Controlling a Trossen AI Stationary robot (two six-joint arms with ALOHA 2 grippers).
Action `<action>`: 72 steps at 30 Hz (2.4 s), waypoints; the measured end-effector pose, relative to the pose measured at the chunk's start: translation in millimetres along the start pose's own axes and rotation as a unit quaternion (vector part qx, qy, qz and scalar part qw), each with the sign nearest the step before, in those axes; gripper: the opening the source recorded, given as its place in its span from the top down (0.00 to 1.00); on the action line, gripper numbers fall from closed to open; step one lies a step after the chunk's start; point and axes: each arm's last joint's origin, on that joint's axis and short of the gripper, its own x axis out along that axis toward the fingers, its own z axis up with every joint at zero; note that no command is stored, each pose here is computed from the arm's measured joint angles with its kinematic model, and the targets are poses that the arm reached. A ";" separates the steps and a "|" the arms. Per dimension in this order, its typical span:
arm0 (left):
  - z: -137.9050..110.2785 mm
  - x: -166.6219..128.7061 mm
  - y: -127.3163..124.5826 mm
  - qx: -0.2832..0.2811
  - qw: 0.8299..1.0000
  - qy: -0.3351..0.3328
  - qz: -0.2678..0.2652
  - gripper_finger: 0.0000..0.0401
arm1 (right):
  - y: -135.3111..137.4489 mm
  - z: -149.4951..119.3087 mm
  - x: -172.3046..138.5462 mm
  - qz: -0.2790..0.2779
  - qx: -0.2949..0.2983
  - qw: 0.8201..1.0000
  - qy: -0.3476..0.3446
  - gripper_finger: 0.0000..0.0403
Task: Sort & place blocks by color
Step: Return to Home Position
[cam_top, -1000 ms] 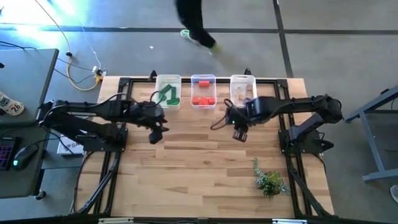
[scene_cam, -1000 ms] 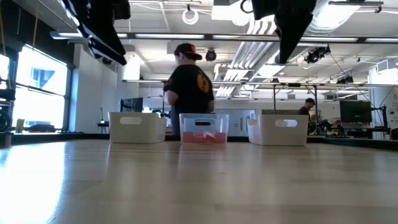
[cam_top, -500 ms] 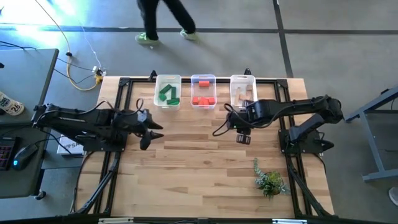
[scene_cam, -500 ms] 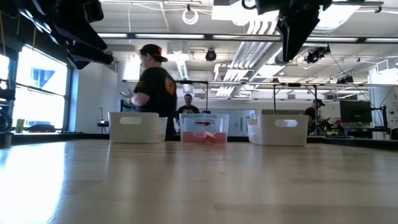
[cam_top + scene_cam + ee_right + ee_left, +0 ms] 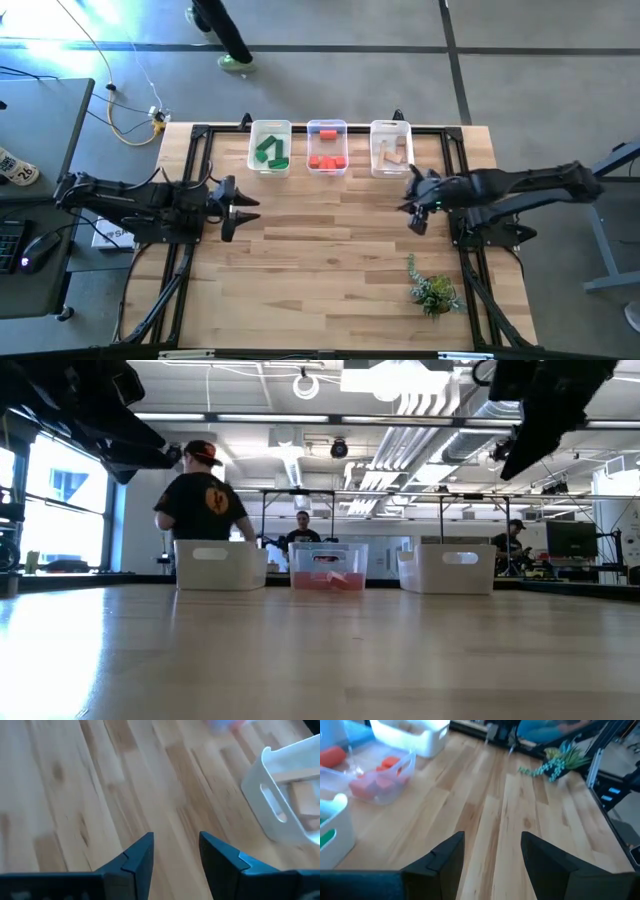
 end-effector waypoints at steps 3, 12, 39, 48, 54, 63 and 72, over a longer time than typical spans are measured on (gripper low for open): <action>-4.1 1.6 1.1 0.010 1.000 -0.026 -0.008 0.54 | -8.0 -17.2 -0.8 0.022 0.026 0.997 -0.069 0.65; -22.5 8.5 6.3 0.016 0.998 -0.059 -0.018 0.54 | -22.4 -48.0 3.3 0.057 0.044 0.961 -0.266 0.65; -47.6 17.1 13.6 0.092 0.989 -0.112 -0.024 0.54 | -26.5 -96.2 63.0 0.113 0.062 0.913 -0.388 0.65; -34.4 3.7 12.7 0.102 0.975 -0.198 -0.012 0.54 | -26.0 -94.4 60.1 0.113 0.035 0.907 -0.404 0.65; -26.8 -10.0 12.5 0.108 0.959 -0.261 -0.016 0.54 | -26.7 -92.5 54.1 0.110 0.018 0.894 -0.433 0.65; -29.5 -19.4 15.7 0.111 0.955 -0.276 -0.002 0.54 | -29.1 -92.5 44.9 0.103 -0.004 0.876 -0.471 0.65; -38.9 -14.0 17.1 0.104 0.970 -0.219 -0.014 0.54 | -31.4 -102.1 50.7 0.111 0.008 0.898 -0.425 0.65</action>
